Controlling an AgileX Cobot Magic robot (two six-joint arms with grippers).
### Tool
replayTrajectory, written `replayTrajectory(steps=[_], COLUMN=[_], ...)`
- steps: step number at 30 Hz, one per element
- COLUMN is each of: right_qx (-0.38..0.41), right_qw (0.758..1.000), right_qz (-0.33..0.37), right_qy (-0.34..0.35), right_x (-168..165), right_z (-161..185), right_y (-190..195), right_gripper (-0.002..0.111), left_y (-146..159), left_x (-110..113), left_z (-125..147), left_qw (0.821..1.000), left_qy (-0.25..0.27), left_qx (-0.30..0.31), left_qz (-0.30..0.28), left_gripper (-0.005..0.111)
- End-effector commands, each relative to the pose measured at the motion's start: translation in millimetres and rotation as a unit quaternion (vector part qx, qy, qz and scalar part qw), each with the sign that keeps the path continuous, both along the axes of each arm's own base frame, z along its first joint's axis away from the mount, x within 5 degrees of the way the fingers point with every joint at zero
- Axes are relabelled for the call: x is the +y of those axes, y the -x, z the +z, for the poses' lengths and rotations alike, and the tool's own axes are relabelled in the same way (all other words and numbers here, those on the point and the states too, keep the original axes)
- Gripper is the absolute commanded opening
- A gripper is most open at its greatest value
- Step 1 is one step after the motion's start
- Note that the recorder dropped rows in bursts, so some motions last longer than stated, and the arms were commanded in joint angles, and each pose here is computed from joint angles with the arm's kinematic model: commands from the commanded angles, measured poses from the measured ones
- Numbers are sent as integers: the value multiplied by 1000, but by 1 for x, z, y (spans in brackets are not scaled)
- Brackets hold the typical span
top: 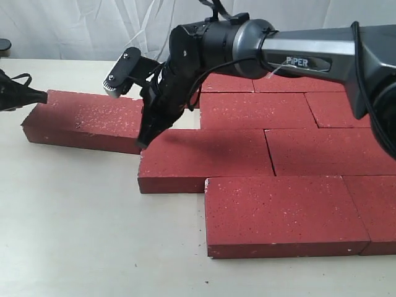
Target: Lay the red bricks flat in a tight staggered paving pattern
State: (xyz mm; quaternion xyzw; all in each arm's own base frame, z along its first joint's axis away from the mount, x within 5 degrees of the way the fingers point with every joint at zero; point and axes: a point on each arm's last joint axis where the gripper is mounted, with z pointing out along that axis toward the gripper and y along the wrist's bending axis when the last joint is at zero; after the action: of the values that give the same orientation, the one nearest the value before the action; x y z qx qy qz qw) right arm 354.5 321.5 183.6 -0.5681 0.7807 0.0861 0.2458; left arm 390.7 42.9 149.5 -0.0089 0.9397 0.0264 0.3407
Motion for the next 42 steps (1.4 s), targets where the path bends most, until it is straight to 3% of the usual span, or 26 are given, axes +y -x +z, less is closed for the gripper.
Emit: replayTrajectory(steps=[1,4,8,17,30,42], right_qx=[55,51,14,25,5,-16], right_qw=[996,993,994,994,998,999], right_qz=[57,93,84,85,60,31], right_qy=[-38,-52,-68,-69,-7,-21], right_x=[12,26,40,60,56,50], right_z=[9,1,-11,-23,-40,-38], right_y=[20,28,25,11,-3,-14], right_gripper=[-1,-1,-1,-1,-1,-1], left_y=[2,2,-1,-3,-4,-5], left_x=[3,3,4,4,4,-4], left_z=[0,-6,-18,-26,-26,-26], left_qw=[1000,1000,1000,999,999,999], left_qy=[-1,2,6,11,16,17], left_qx=[-18,-23,-19,-24,-27,-27], left_qz=[10,16,23,33,41,31], left_gripper=[0,0,0,0,0,0])
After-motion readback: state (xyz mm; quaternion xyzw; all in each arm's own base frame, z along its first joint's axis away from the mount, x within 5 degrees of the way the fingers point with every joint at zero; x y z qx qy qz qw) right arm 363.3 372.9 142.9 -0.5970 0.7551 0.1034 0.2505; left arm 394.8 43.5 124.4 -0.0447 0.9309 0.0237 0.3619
